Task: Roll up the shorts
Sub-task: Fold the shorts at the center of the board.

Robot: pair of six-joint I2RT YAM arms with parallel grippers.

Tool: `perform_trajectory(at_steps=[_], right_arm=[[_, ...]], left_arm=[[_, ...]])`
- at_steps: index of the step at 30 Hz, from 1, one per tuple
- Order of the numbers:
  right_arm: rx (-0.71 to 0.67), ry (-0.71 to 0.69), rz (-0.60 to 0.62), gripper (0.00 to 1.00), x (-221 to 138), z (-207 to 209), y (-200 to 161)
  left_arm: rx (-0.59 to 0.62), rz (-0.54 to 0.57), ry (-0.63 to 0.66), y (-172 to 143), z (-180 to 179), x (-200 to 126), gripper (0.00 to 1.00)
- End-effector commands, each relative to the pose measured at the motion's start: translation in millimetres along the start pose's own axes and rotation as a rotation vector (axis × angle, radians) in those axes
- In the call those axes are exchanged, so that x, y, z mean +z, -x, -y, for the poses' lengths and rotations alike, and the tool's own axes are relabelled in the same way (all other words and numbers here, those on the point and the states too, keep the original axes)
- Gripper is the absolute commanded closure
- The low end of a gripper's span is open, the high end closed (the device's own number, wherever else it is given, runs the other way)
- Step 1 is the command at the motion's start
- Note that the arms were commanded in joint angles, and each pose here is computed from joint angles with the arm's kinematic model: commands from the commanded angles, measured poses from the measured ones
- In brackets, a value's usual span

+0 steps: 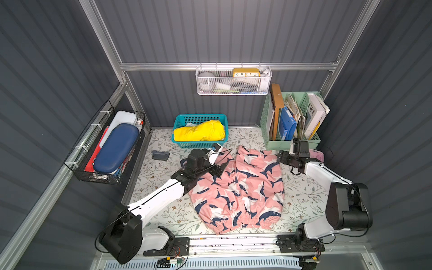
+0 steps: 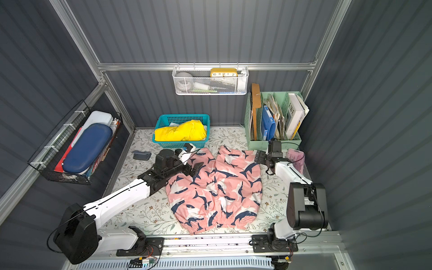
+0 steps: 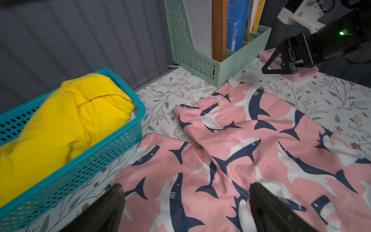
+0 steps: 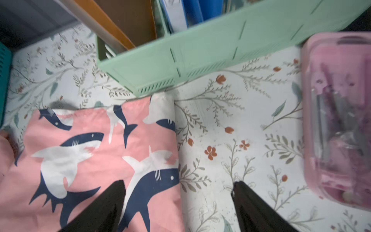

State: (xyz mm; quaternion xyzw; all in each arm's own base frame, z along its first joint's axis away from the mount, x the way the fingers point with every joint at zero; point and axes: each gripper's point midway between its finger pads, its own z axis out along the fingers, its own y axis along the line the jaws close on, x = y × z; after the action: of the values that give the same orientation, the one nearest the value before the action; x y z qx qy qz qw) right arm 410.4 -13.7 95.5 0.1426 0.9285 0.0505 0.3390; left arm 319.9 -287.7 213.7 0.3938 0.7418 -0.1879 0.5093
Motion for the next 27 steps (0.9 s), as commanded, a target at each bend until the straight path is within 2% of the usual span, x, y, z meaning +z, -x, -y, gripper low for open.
perform_trajectory(at_steps=[1,8,12,16,22,25,26,27], right_arm=[[0.031,0.027,-0.127,0.14,2.1,-4.6,-18.2],[0.039,0.068,-0.201,0.17,10.8,-11.6,-25.7],[0.041,0.085,-0.274,0.24,17.5,-15.6,-32.9],[0.055,0.094,-0.284,0.27,23.5,-17.7,-35.0],[0.056,0.099,-0.344,0.34,30.9,-19.5,-42.5],[0.058,0.115,-0.359,0.38,35.6,-24.3,-44.4],[0.064,0.146,-0.403,0.39,33.9,-30.6,-53.3],[0.058,0.150,-0.413,0.41,34.4,-33.1,-54.9]], left_arm=[[0.074,-0.132,-0.087,-17.4,38.0,14.6,0.00],[0.116,-0.174,-0.253,-25.6,102.8,43.1,0.00],[0.078,-0.287,-0.317,-62.0,118.4,59.3,0.03],[0.046,-0.368,-0.325,-98.3,123.4,67.9,0.17],[0.014,-0.407,-0.298,-122.8,120.7,74.6,0.34],[-0.011,-0.451,-0.282,-139.9,114.8,77.0,0.57],[-0.023,-0.465,-0.271,-145.7,110.3,77.7,0.63],[-0.042,-0.481,-0.255,-152.2,104.8,77.4,0.65]])
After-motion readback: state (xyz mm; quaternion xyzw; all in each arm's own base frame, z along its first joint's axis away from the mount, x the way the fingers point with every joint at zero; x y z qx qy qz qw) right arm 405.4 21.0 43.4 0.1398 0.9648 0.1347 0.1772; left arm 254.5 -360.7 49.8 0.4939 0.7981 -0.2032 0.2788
